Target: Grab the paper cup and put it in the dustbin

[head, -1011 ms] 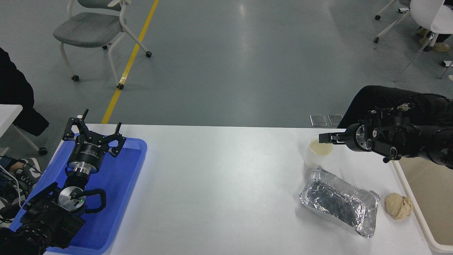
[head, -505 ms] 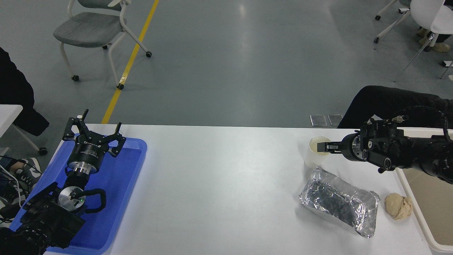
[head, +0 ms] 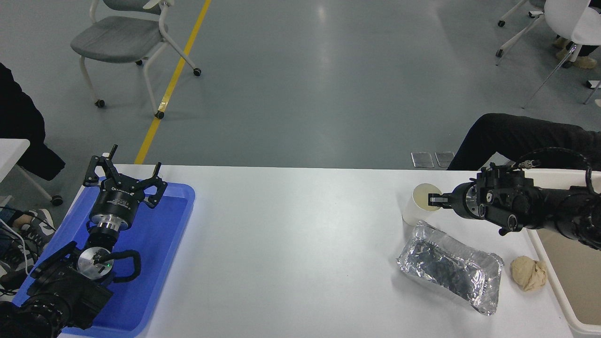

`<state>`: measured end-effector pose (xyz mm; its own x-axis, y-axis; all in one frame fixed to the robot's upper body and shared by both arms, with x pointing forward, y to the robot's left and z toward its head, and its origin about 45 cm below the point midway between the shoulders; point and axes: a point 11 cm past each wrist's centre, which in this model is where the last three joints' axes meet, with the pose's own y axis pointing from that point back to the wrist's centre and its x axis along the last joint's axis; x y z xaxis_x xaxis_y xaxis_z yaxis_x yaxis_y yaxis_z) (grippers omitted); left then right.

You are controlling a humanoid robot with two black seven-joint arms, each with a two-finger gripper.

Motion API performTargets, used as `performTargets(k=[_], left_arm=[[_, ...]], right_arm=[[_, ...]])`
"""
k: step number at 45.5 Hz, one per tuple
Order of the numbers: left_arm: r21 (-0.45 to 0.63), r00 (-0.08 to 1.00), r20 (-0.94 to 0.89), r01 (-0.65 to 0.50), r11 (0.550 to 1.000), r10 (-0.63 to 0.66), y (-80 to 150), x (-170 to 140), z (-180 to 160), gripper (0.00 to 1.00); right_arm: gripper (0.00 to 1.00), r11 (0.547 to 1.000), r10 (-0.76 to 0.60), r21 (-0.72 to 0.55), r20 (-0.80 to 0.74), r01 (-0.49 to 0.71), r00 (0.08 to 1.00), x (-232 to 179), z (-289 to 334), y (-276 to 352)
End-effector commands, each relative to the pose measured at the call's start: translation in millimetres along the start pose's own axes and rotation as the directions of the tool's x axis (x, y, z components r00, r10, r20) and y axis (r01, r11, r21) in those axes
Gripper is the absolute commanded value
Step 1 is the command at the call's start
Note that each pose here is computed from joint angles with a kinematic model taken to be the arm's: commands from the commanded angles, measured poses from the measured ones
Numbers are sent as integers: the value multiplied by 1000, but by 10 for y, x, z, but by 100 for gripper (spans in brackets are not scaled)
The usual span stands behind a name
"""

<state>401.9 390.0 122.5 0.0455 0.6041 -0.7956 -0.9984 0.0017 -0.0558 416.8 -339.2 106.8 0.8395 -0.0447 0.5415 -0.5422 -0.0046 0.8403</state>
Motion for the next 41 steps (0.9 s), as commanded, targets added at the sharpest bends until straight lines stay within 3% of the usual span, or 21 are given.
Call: performTargets(k=[1,19,41], left_arm=[[0,1000,0,0,1000,0,-1,-1,0,100],[1,1000,1,0,1000,0,0,-1,-2,100],[-1,1000,4,-3,1000,3,12,18,19,100]], right_arm=[[0,1000,-1,14,-4,1,1000,76,-74,36],[0,1000,25,8,-58,-25,998,744,-93,531],[0,999,-25,-41,-143,20,989,1624,-220,1994]])
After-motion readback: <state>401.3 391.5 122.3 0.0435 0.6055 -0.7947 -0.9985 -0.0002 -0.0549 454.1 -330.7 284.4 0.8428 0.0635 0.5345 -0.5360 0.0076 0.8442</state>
